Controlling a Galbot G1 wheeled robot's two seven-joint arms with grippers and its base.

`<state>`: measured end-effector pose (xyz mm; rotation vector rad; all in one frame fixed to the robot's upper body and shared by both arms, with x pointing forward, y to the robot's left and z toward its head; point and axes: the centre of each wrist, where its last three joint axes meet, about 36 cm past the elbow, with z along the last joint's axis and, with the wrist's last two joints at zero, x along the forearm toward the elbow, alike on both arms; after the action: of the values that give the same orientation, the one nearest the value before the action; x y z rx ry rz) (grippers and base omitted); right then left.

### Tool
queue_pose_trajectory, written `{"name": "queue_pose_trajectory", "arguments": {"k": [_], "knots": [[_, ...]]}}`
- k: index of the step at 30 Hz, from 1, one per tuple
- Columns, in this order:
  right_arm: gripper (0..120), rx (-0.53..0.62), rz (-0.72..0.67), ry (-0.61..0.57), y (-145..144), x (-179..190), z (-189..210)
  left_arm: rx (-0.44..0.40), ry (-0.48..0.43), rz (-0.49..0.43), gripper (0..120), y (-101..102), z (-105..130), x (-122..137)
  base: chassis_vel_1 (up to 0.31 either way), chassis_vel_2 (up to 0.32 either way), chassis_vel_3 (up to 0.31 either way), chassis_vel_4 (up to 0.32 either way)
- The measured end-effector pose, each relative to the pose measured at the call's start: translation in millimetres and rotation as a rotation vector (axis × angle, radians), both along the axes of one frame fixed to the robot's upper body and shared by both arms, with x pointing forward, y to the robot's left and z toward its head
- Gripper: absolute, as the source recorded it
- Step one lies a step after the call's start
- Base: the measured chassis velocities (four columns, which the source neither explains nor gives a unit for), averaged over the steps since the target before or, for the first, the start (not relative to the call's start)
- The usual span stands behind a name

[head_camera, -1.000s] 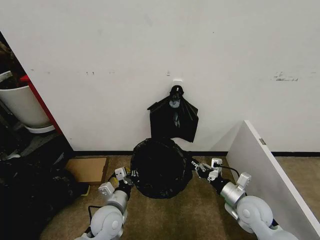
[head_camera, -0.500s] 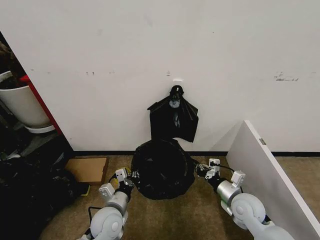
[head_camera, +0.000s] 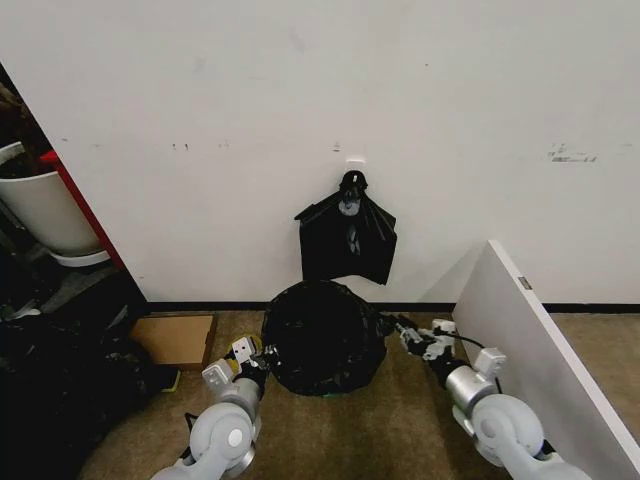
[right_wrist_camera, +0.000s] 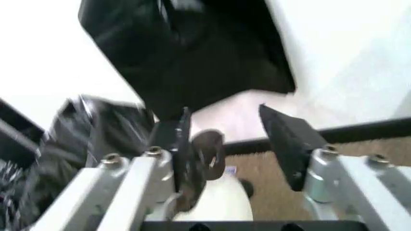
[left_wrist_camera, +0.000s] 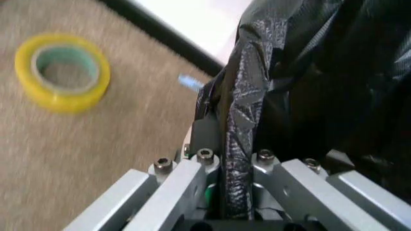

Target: Place the garbage bag over the trash bin.

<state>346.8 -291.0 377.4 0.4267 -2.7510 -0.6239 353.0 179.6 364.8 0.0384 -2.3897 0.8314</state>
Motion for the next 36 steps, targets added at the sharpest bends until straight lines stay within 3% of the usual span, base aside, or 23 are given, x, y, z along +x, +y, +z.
{"name": "queue_pose_trajectory", "arguments": {"k": [11, 16, 22, 32, 36], "knots": [[80, -0.004, -0.102, -0.041, 8, -18, 22, 0.059, 0.134, -0.002, 0, -16, -1, 14, 0.000, 0.000, 0.000, 0.000], [98, -0.059, -0.114, -0.068, 21, -29, 28, 0.086, 0.202, -0.005, 0, -18, -3, 18, 0.000, 0.000, 0.000, 0.000], [100, -0.061, -0.105, -0.074, 31, -35, 29, 0.079, 0.207, -0.009, 0, -21, -4, 25, 0.000, 0.000, 0.000, 0.000], [100, -0.062, -0.097, -0.074, 40, -37, 28, 0.152, 0.225, -0.006, 0, -25, 4, 26, 0.000, 0.000, 0.000, 0.000], [100, -0.063, -0.094, -0.071, 42, -38, 26, 0.167, 0.212, -0.004, 11, -22, 2, 28, 0.000, 0.000, 0.000, 0.000]]}}
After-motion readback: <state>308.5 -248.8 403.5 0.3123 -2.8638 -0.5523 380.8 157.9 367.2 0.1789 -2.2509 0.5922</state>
